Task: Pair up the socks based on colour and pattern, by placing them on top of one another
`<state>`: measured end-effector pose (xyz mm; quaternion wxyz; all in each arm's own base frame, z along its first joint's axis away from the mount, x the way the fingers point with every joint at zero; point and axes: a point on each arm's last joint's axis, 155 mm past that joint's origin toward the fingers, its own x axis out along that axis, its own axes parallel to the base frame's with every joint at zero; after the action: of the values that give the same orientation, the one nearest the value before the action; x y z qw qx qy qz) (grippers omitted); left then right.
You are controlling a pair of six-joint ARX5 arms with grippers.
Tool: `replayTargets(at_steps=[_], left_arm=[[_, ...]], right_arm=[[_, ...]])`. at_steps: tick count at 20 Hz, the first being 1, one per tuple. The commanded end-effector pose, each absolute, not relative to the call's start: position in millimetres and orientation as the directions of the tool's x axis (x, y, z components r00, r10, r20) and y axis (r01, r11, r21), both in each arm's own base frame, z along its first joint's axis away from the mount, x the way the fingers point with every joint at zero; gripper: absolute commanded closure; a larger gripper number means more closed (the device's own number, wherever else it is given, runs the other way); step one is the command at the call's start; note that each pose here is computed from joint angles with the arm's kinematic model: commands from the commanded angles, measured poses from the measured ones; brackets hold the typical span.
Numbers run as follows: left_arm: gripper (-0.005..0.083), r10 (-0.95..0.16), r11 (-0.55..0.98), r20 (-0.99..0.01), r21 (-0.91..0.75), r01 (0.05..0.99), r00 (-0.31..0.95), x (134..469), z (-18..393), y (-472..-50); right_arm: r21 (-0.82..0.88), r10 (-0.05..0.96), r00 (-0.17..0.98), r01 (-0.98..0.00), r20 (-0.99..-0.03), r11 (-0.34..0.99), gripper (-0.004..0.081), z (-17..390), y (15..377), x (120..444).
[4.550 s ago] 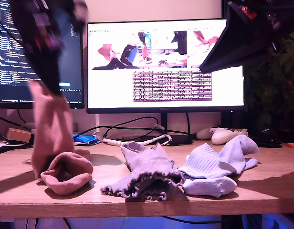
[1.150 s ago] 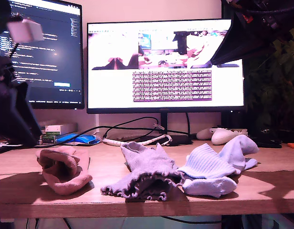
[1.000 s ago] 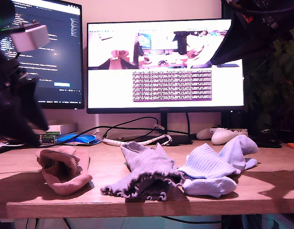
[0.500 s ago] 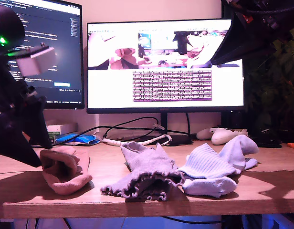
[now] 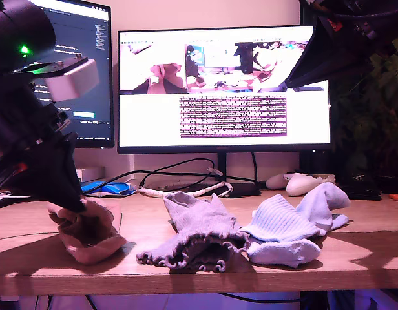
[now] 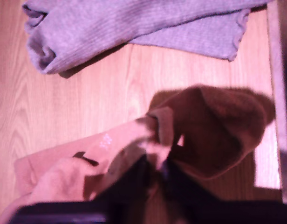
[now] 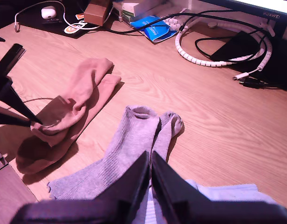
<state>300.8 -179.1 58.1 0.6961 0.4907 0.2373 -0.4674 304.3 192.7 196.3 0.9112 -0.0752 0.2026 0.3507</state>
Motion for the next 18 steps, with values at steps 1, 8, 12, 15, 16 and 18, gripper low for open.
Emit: replayTargets(at_steps=[1, 8, 12, 15, 16, 18], left_arm=[[0.0797, -0.444, 0.13, -0.751, 0.485, 0.865, 0.488, 308, 79, -187], [0.0797, -0.489, 0.146, -0.774, 0.382, 0.912, 0.403, 273, 86, -202], [0.0797, -0.476, 0.128, -0.807, 0.328, 0.936, 0.348, 262, 75, -200], [0.0614, -0.531, 0.141, -0.807, 0.217, 0.966, 0.259, 248, 68, -212], [0.0466, -0.534, 0.135, -0.809, 0.203, 0.97, 0.244, 246, 66, -213], [0.0325, -0.532, 0.148, -0.815, 0.178, 0.973, 0.23, 245, 61, -214]], right_arm=[[0.014, 0.61, 0.663, -0.672, -0.433, 0.74, 0.078, 189, 193, 301], [0.014, 0.61, 0.663, -0.672, -0.434, 0.74, 0.078, 188, 193, 301], [0.014, 0.61, 0.663, -0.672, -0.434, 0.74, 0.078, 189, 193, 301], [0.016, 0.61, 0.661, -0.672, -0.436, 0.74, 0.078, 188, 193, 301], [0.017, 0.61, 0.661, -0.672, -0.437, 0.74, 0.078, 188, 193, 301], [0.024, 0.61, 0.659, -0.67, -0.44, 0.742, 0.078, 187, 193, 300]])
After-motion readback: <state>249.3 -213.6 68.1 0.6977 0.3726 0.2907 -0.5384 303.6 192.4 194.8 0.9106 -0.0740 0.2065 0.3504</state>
